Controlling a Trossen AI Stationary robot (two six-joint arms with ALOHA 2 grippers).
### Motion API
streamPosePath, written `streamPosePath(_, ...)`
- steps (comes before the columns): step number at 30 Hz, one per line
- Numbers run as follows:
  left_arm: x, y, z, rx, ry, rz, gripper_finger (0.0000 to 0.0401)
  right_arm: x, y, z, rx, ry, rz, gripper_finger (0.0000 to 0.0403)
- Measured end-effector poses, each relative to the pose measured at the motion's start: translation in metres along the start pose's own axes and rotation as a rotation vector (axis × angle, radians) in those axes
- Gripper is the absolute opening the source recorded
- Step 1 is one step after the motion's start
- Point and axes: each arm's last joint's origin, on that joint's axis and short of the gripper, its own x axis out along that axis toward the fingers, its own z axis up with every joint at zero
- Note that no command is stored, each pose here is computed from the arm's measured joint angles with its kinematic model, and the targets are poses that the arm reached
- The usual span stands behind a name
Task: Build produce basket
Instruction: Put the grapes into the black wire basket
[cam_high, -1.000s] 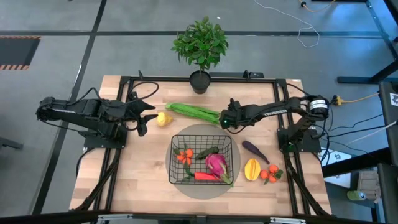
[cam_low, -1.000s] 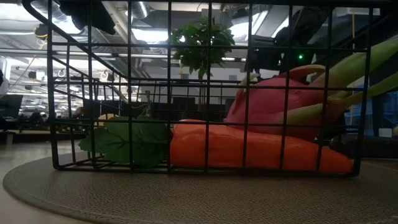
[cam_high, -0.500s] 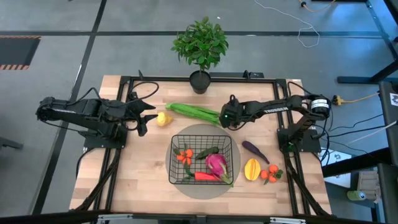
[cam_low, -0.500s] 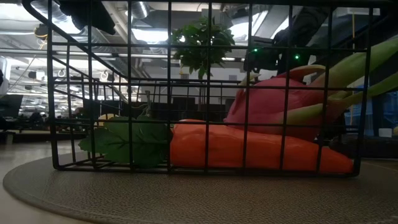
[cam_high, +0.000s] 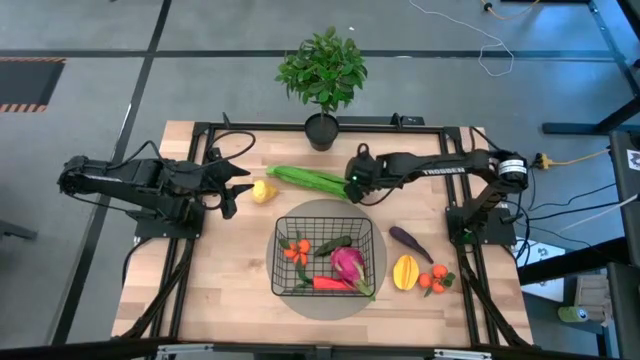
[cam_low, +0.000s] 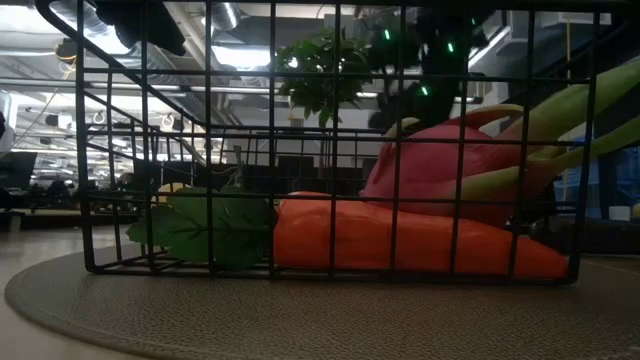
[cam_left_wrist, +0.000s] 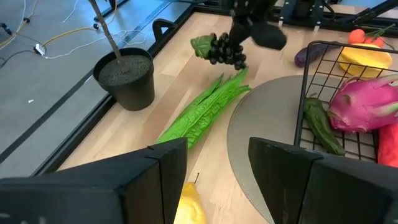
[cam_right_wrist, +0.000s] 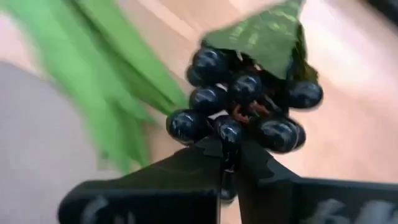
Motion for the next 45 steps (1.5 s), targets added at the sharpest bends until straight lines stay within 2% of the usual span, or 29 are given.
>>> streamPosePath(7,0.0,0.0,0.0,0.001,0.001,0.001,0.016,-0.052,0.028,0.023,-0.173,-0.108,0.101,0.0001)
streamPosePath(11,0.0,0.0,0.0,0.001,0.002,0.0,0.016,-0.087,0.048,0.023,-0.302,-0.146,0.2,0.0001)
streamPosePath(17,0.0,0.0,0.0,0.001,0.002,0.0,0.016,-0.133,0.076,0.004,-0.457,-0.199,0.294,0.0)
streamPosePath(24,0.0,0.0,0.0,0.001,0.002,0.0,0.016,-0.163,0.105,-0.041,-0.599,-0.227,0.4,0.0)
streamPosePath(33,0.0,0.0,0.0,0.001,0.002,0.0,0.016,-0.178,0.128,-0.068,-0.679,-0.308,0.471,0.0009)
streamPosePath(39,0.0,0.0,0.0,0.001,0.003,0.001,0.016,-0.172,0.138,-0.067,-0.716,-0.379,0.504,0.0012)
streamPosePath(45,0.0,0.0,0.0,0.001,0.003,0.001,0.016,-0.164,0.139,-0.064,-0.729,-0.373,0.481,0.0013)
